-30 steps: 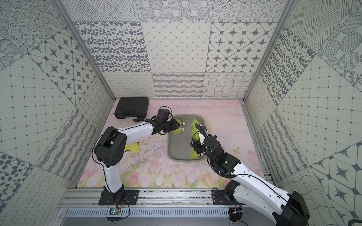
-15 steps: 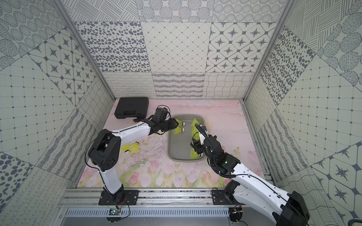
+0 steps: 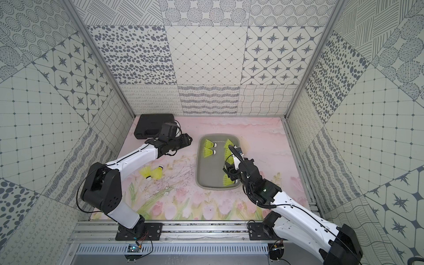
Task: Put the shuttlecocks into the storage box
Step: Place the shuttlecock in the storage box, then pick up the shuttlecock at the center of the board.
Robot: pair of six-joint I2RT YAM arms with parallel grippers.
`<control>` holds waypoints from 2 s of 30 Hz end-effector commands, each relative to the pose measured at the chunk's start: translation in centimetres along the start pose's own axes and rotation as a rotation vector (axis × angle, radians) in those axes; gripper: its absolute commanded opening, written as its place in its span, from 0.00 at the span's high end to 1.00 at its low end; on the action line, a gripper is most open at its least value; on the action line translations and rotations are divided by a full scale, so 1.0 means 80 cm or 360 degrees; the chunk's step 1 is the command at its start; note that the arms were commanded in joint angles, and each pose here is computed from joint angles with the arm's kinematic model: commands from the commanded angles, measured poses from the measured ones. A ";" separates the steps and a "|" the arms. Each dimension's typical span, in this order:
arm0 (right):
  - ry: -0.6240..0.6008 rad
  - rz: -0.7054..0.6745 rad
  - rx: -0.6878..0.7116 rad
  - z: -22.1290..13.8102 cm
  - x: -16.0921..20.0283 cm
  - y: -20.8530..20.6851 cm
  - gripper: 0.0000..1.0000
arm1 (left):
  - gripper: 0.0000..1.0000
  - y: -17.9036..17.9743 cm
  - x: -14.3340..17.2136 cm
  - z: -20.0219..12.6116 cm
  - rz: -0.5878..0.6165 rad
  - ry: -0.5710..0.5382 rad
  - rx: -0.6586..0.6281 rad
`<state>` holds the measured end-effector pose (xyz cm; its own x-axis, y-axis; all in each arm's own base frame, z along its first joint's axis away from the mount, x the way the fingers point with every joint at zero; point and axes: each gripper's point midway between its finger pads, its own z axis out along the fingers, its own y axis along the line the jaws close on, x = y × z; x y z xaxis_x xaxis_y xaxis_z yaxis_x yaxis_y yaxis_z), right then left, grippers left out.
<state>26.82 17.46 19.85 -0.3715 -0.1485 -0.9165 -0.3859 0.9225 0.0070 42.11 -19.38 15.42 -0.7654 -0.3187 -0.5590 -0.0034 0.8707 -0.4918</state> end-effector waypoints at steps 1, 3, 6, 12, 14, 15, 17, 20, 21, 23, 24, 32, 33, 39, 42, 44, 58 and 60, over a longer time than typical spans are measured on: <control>-0.0049 0.0040 -0.0006 -0.003 -0.010 -0.001 0.33 | 0.35 0.043 -0.018 -0.008 0.0158 -0.0014 -0.0124; -0.0049 0.0040 -0.0003 -0.004 -0.010 -0.001 0.33 | 0.34 0.052 -0.023 -0.005 0.0209 0.0003 -0.0125; -0.0052 0.0041 0.0000 -0.003 -0.012 -0.002 0.33 | 0.31 0.062 -0.026 0.006 0.0283 0.0062 -0.0146; -0.0049 0.0040 0.0002 -0.004 -0.013 -0.001 0.33 | 0.23 0.076 -0.032 0.034 0.0424 0.0161 -0.0215; -0.0050 0.0041 0.0007 -0.004 -0.013 -0.002 0.33 | 0.21 0.084 -0.032 0.043 0.0447 0.0201 -0.0255; -0.0051 0.0041 0.0006 -0.004 -0.013 -0.002 0.32 | 0.21 0.087 -0.032 0.048 0.0455 0.0217 -0.0272; -0.0050 0.0043 0.0009 -0.004 -0.013 -0.003 0.33 | 0.20 0.087 -0.031 0.057 0.0476 0.0248 -0.0257; -0.0050 0.0043 0.0012 -0.003 -0.014 -0.003 0.33 | 0.20 0.092 -0.029 0.070 0.0494 0.0295 -0.0269; -0.0050 0.0041 0.0012 -0.003 -0.014 -0.003 0.32 | 0.20 0.094 -0.029 0.073 0.0494 0.0309 -0.0280; -0.0052 0.0041 0.0013 -0.003 -0.016 -0.003 0.32 | 0.20 0.097 -0.027 0.080 0.0495 0.0336 -0.0288; -0.0050 0.0040 0.0013 -0.003 -0.016 -0.003 0.32 | 0.20 0.099 -0.026 0.083 0.0493 0.0346 -0.0298; -0.0045 0.0042 0.0017 -0.003 -0.015 -0.003 0.32 | 0.20 0.115 -0.015 0.104 0.0489 0.0461 -0.0361; -0.0044 0.0040 0.0015 -0.003 -0.015 -0.003 0.32 | 0.20 0.116 -0.013 0.107 0.0490 0.0467 -0.0363; -0.0042 0.0044 0.0020 -0.003 -0.014 -0.004 0.32 | 0.21 0.118 -0.011 0.119 0.0480 0.0506 -0.0357; -0.0040 0.0048 0.0018 -0.004 -0.013 -0.004 0.32 | 0.24 0.118 -0.008 0.128 0.0469 0.0541 -0.0348; -0.0039 0.0051 0.0018 -0.004 -0.013 -0.004 0.32 | 0.27 0.118 -0.006 0.133 0.0464 0.0564 -0.0341; -0.0038 0.0068 0.0005 -0.005 -0.012 -0.003 0.32 | 0.63 0.104 -0.012 0.115 0.0341 0.0516 -0.0302; -0.0035 0.0067 -0.0008 -0.005 -0.012 -0.001 0.32 | 0.63 0.095 -0.011 0.102 0.0300 0.0471 -0.0258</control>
<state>26.62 17.08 19.05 -0.4048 -0.1506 -0.9019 -0.3735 0.9275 0.0128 49.21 -14.99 4.78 -0.9209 0.0111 -0.3898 0.0985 0.9738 -0.2049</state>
